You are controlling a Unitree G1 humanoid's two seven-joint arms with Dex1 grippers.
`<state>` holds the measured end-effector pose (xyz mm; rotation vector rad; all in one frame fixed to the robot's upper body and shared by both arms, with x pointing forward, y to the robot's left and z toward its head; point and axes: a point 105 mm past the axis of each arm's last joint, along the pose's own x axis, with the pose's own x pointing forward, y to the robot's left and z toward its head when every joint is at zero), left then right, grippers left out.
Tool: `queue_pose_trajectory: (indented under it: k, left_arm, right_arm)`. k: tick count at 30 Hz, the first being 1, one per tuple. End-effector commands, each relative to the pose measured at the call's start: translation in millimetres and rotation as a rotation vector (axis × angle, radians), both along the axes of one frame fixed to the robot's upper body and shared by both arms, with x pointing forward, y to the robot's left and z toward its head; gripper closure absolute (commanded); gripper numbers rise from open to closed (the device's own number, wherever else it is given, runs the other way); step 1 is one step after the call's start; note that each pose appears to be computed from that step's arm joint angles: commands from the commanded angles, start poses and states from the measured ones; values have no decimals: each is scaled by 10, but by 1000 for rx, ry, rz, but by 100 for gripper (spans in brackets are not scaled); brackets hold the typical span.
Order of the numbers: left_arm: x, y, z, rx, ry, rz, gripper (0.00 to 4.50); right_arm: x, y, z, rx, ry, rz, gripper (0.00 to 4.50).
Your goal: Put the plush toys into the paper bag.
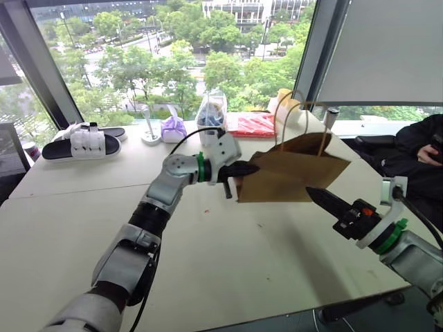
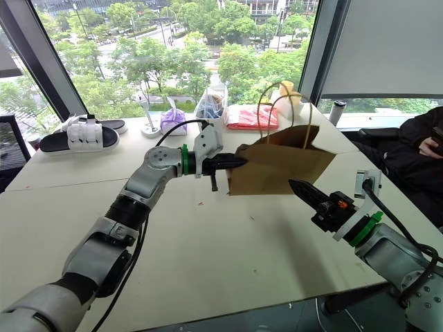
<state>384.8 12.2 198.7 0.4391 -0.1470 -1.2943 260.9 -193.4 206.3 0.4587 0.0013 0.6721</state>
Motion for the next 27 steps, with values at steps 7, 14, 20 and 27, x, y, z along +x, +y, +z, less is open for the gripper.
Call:
queue_pose_trajectory:
  k: [7, 14, 20, 27]
  left_arm:
    - [107, 179, -221, 50, 10, 24, 320]
    - [177, 280, -29, -23, -57, 87, 3]
    - [-85, 731, 33, -93, 44, 128, 3]
    - [-914, 1165, -123, -173, 329, 264, 3]
  right_arm:
    - [-67, 99, 33, 23, -32, 19, 450]
    - [-56, 139, -15, -17, -8, 54, 450]
    - [-65, 196, -55, -83, -10, 83, 450]
    - [-44, 193, -225, -198, 7, 108, 450]
